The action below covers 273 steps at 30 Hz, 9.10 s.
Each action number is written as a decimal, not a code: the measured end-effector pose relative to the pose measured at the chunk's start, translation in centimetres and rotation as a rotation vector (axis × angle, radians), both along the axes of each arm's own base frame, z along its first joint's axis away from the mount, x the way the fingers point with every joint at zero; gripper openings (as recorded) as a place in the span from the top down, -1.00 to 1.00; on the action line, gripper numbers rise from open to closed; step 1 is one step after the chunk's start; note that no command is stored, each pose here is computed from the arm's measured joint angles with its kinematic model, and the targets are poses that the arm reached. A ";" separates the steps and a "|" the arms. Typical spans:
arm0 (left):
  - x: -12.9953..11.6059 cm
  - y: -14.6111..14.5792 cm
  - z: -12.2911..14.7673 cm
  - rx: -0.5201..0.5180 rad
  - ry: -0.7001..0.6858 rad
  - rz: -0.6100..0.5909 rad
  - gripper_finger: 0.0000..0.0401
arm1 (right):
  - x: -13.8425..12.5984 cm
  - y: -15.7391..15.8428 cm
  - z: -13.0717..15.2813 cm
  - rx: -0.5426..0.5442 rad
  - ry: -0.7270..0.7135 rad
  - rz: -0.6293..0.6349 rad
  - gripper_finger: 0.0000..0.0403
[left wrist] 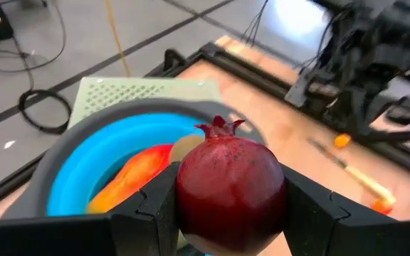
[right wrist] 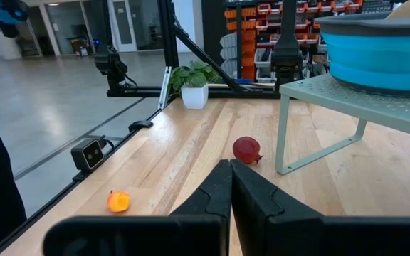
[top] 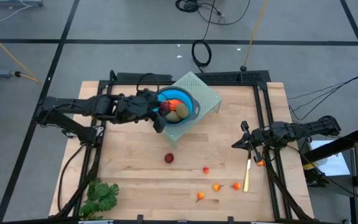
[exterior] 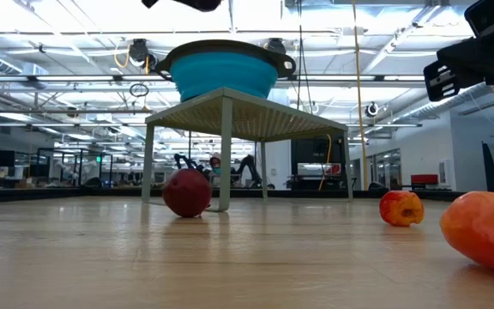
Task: Pick & Place Fruit
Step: Put the pomegranate into the collapsible colander on the shelf
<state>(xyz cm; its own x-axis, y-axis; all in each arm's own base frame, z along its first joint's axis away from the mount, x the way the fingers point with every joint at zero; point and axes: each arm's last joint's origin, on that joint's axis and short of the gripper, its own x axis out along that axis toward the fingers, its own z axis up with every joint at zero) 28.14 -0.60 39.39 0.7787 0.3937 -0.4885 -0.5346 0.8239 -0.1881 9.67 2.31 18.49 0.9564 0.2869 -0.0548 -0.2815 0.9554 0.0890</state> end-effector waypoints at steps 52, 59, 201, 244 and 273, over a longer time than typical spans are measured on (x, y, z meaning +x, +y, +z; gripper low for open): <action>3.8 4.2 -6.6 -0.047 0.496 -0.019 -0.03 | 0.0 0.0 0.0 0.000 0.000 0.000 1.00; 3.8 4.2 -6.7 -0.061 0.493 -0.006 -0.15 | 0.0 0.0 0.0 0.000 0.000 0.000 1.00; 6.3 -15.5 -8.2 -0.635 0.376 0.067 0.75 | 0.0 0.0 -0.1 -0.026 0.000 0.002 1.00; 7.0 -14.8 -13.5 -0.560 0.482 0.252 -0.76 | 0.0 0.0 -0.2 -0.029 0.012 0.002 1.00; 6.6 -14.0 -18.3 -0.430 0.452 0.239 -0.97 | 0.0 0.0 -0.2 -0.029 0.011 0.002 1.00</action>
